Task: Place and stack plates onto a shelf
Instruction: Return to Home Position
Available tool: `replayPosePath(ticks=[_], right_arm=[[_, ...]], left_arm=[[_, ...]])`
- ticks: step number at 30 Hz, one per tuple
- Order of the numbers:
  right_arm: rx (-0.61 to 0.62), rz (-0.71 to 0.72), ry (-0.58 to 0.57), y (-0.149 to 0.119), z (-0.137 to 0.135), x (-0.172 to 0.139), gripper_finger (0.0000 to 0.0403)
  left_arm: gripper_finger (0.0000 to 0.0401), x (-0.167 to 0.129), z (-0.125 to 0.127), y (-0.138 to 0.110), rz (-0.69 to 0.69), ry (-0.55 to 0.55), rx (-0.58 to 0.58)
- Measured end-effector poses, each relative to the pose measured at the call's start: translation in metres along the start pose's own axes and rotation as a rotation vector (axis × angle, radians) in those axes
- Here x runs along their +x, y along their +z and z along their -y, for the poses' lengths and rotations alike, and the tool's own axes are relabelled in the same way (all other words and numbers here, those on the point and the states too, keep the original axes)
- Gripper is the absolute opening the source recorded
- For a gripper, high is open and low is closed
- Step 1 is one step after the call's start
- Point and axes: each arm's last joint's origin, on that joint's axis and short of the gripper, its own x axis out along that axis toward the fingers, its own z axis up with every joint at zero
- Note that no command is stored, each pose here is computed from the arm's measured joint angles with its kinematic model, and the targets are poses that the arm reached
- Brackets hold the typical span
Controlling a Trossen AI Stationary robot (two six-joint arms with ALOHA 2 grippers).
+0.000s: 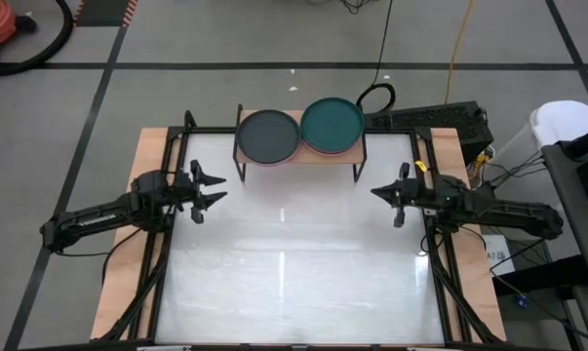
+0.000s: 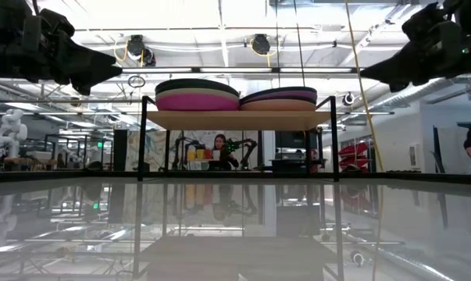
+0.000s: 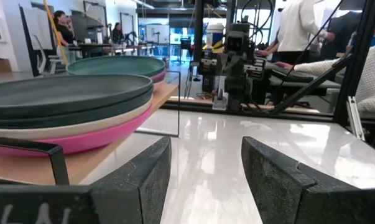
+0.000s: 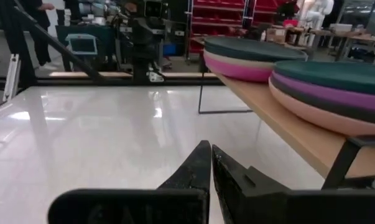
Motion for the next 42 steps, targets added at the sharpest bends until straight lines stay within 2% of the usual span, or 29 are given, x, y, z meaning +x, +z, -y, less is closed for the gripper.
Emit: replayPosePath(ticks=[9,14,23,42], right_arm=[[0.033,-0.054,0.002,-0.030,-0.002,0.003,0.0000],[0.011,0.017,-0.001,-0.025,-0.001,0.004,0.0000],[0.007,0.015,-0.009,-0.025,-0.001,0.004,0.0000],[0.011,0.015,-0.005,-0.025,-0.001,0.004,0.0000]], left_arm=[[0.0200,0.001,0.000,-0.014,-0.038,0.001,-0.030],[0.0200,0.001,-0.001,-0.017,-0.044,0.001,-0.036],[0.0200,0.001,-0.001,-0.021,-0.089,0.003,-0.058],[0.0200,0.001,-0.001,-0.020,-0.078,0.002,-0.048]])
